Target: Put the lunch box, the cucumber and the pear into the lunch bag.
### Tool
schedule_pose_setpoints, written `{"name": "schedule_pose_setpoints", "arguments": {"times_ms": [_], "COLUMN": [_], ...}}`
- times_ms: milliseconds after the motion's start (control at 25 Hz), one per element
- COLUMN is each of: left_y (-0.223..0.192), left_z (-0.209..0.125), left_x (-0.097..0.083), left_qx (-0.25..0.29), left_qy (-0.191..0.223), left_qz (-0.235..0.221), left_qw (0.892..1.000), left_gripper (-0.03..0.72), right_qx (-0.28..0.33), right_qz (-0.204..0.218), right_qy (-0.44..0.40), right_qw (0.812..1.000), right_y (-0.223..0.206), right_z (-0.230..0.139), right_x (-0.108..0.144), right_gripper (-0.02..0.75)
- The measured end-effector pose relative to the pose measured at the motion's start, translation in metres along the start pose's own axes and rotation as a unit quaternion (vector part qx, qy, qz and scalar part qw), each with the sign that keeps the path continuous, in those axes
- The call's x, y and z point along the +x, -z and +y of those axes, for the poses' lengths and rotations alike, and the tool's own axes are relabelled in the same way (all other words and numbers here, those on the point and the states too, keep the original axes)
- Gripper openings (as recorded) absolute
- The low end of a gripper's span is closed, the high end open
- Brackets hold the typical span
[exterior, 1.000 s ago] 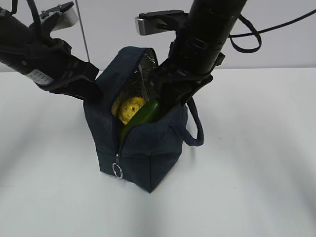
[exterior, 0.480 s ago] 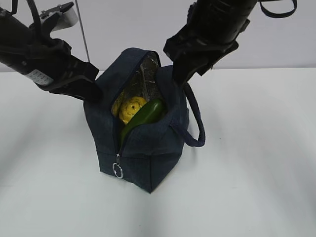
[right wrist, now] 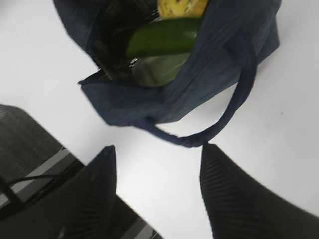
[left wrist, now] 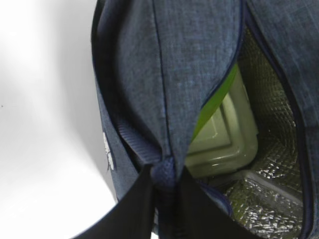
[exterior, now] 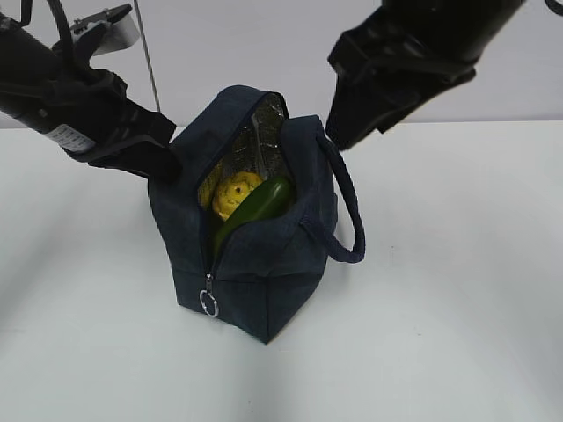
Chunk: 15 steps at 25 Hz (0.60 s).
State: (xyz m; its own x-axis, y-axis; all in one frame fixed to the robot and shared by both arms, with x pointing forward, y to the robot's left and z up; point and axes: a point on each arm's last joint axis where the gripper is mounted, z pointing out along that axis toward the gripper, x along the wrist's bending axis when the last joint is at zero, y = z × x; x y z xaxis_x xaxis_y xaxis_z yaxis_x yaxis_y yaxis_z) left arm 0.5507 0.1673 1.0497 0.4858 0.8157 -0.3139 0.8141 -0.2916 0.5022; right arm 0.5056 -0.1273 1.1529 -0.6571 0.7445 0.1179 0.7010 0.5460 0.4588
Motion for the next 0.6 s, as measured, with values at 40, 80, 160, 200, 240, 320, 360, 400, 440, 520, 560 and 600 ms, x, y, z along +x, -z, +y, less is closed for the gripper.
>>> {"name": "schedule_pose_setpoints", "arguments": {"times_ms": [40, 80, 160, 200, 240, 320, 360, 400, 440, 520, 560, 600], "left_y": [0.0, 0.0, 0.0, 0.0, 0.0, 0.0, 0.0, 0.0, 0.0, 0.0, 0.0, 0.0], "left_z": [0.0, 0.0, 0.0, 0.0, 0.0, 0.0, 0.0, 0.0, 0.0, 0.0, 0.0, 0.0], "left_x": [0.0, 0.0, 0.0, 0.0, 0.0, 0.0, 0.0, 0.0, 0.0, 0.0, 0.0, 0.0], "left_qx": [0.0, 0.0, 0.0, 0.0, 0.0, 0.0, 0.0, 0.0, 0.0, 0.0, 0.0, -0.001], "left_qy": [0.0, 0.0, 0.0, 0.0, 0.0, -0.001, -0.001, -0.001, -0.001, -0.001, -0.001, -0.001], "left_qz": [0.0, 0.0, 0.0, 0.0, 0.0, 0.0, 0.0, 0.0, 0.0, 0.0, 0.0, 0.0], "left_qw": [1.0, 1.0, 1.0, 1.0, 1.0, 1.0, 1.0, 1.0, 1.0, 1.0, 1.0, 1.0], "left_gripper": [0.021, 0.021, 0.021, 0.021, 0.021, 0.021, 0.02, 0.02, 0.02, 0.02, 0.02, 0.02], "right_qx": [0.004, 0.008, -0.007, -0.015, -0.029, -0.066, -0.083, -0.098, -0.111, -0.131, -0.138, -0.156], "right_qz": [0.01, 0.028, 0.046, 0.051, 0.061, 0.077, 0.087, 0.096, 0.108, 0.133, 0.139, 0.161], "right_qy": [0.001, 0.0, 0.0, 0.004, 0.004, 0.013, 0.019, 0.034, 0.035, 0.052, 0.066, 0.066], "right_qw": [1.0, 1.0, 0.999, 0.999, 0.998, 0.995, 0.993, 0.99, 0.987, 0.981, 0.978, 0.972], "right_y": [0.0, -0.004, -0.009, -0.012, -0.02, -0.031, -0.039, -0.044, -0.052, -0.066, -0.069, -0.079], "right_z": [-0.008, -0.021, -0.038, -0.044, -0.054, -0.071, -0.078, -0.085, -0.092, -0.105, -0.108, -0.117], "right_x": [0.003, 0.007, 0.012, 0.013, 0.015, 0.018, 0.02, 0.022, 0.024, 0.027, 0.028, 0.031], "right_gripper": [0.416, 0.407, 0.391, 0.387, 0.381, 0.375, 0.375, 0.372, 0.371, 0.371, 0.37, 0.358]}}
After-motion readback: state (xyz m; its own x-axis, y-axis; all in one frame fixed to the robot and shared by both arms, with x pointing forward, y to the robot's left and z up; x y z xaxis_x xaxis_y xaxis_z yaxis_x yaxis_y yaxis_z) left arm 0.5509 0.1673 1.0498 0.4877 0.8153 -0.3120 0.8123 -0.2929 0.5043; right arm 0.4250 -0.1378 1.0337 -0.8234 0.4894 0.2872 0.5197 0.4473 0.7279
